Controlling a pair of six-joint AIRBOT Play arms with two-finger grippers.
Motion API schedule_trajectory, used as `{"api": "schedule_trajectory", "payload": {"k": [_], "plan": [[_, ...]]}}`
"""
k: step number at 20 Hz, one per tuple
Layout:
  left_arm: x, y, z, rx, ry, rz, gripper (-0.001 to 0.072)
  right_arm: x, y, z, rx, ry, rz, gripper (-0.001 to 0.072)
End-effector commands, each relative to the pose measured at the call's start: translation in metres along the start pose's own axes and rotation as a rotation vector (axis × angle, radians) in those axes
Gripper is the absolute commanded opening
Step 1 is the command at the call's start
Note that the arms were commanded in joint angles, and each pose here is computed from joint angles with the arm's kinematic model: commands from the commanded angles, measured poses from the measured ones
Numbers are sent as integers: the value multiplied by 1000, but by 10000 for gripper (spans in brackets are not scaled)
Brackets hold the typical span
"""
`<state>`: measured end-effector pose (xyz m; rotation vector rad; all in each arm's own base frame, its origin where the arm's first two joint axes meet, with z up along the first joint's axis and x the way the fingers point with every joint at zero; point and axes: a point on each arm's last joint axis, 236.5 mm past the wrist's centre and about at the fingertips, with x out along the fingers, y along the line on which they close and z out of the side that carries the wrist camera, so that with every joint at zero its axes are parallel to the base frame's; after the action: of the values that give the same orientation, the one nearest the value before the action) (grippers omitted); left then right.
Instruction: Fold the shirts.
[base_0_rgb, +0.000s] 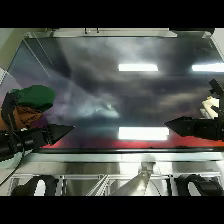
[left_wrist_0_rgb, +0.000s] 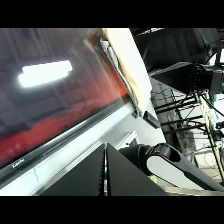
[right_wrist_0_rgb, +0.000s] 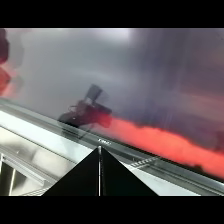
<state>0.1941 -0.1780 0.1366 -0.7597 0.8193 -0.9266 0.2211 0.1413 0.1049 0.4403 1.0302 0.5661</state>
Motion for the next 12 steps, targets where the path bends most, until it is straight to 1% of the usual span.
{"api": "schedule_trajectory", "payload": {"k": [1, 4, 5, 6, 8, 9, 10, 11, 12], "plan": [[0, 0, -1, 1, 3, -1, 12, 0, 0, 0, 0, 0, 1, 17], [-2, -3, 4, 14, -1, 7, 10, 0, 0, 0, 0, 0, 1, 18], [-8, -1, 18, 11, -20, 46, 10, 0, 0, 0, 0, 0, 1, 18], [-19, 5, 42, 13, -59, 121, 10, 0, 0, 0, 0, 0, 1, 18], [-67, 33, 117, 67, -196, 378, 13, 0, 0, 0, 0, 0, 1, 18], [-102, 46, 156, 112, -259, 518, 111, 0, 0, 0, 0, 0, 1, 18], [-139, 58, 191, 149, -312, 652, 483, 0, 0, 0, 0, 0, 1, 18], [-172, 70, 220, 174, -347, 766, 720, 0, 0, 0, 0, 0, 1, 18], [-200, 86, 244, 192, -353, 866, 710, 0, 0, 0, 0, 0, 1, 17]]}}
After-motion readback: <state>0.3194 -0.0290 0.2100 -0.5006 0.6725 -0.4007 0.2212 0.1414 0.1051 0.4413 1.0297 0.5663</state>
